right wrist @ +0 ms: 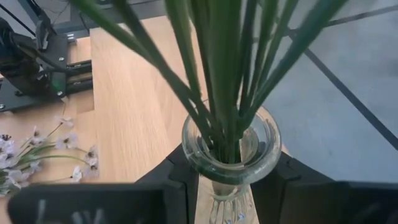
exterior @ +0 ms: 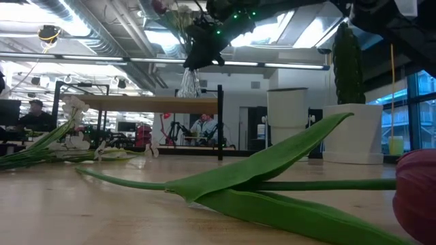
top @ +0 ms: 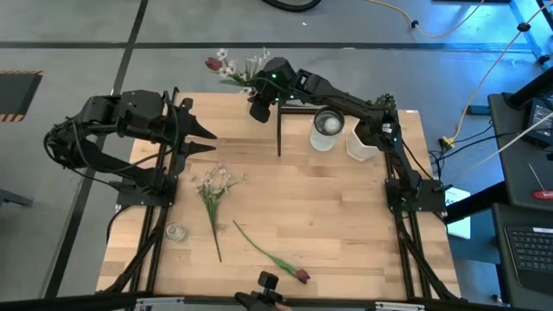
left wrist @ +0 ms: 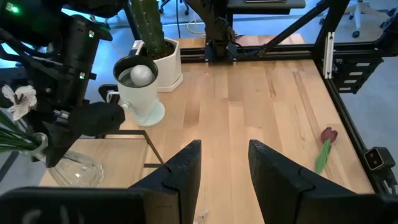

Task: Pick and place flowers into a vace then onto a shelf
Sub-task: Put the right transparent vase with flowers on the shelf, then put the white flowers into the transparent vase

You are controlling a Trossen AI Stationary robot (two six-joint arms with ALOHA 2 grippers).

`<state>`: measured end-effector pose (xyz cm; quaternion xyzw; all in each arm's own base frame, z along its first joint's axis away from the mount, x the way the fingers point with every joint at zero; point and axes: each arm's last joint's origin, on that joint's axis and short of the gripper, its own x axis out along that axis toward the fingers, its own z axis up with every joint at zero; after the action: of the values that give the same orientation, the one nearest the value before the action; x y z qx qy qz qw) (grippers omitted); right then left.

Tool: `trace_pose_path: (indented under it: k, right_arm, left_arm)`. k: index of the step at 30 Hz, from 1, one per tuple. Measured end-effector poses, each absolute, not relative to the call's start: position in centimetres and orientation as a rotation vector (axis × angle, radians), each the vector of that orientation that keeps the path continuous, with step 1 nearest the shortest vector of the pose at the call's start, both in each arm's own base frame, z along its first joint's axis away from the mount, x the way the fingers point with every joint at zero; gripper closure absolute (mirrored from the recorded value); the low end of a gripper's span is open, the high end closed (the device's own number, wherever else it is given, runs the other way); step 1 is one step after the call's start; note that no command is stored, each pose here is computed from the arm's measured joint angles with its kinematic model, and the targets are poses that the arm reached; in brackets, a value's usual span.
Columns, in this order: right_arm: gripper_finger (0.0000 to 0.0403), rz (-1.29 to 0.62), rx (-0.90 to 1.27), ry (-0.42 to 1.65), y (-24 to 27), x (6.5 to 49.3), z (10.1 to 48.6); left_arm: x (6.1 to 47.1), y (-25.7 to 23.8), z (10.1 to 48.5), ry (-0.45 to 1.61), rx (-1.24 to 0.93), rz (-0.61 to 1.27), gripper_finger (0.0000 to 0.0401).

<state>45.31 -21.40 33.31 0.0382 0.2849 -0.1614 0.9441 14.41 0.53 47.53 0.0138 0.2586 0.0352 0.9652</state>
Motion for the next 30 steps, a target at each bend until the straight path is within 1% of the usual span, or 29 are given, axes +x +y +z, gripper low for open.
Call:
trace_pose_path:
  k: [4,6,11,18,25,30]
  right_arm:
    - [0.0303,-0.328,0.079,0.583,-21.5,45.5,33.0]
    - [0.0286,-0.328,0.076,0.586,-21.5,45.5,32.9]
    - [0.0227,-0.329,0.086,0.614,-21.5,45.5,32.4]
    - [0.0171,-0.325,0.109,0.672,-21.3,45.3,31.8]
    - [0.0131,-0.321,0.104,0.684,-21.3,45.2,31.7]
    - [0.0117,-0.327,0.102,0.687,-21.2,45.0,32.0]
  left_arm:
    - [14.4,0.5,47.5,0.523,0.028,0.071,0.0274]
    - [14.4,0.5,47.5,0.523,0.028,0.071,0.0274]
    - [14.4,0.5,47.5,0.523,0.028,0.071,0.0274]
    - [14.4,0.5,47.5,0.523,0.028,0.071,0.0274]
    - [14.4,0.5,47.5,0.523,0.028,0.071,0.0274]
    - [14.4,0.5,47.5,0.523,0.028,0.071,0.0274]
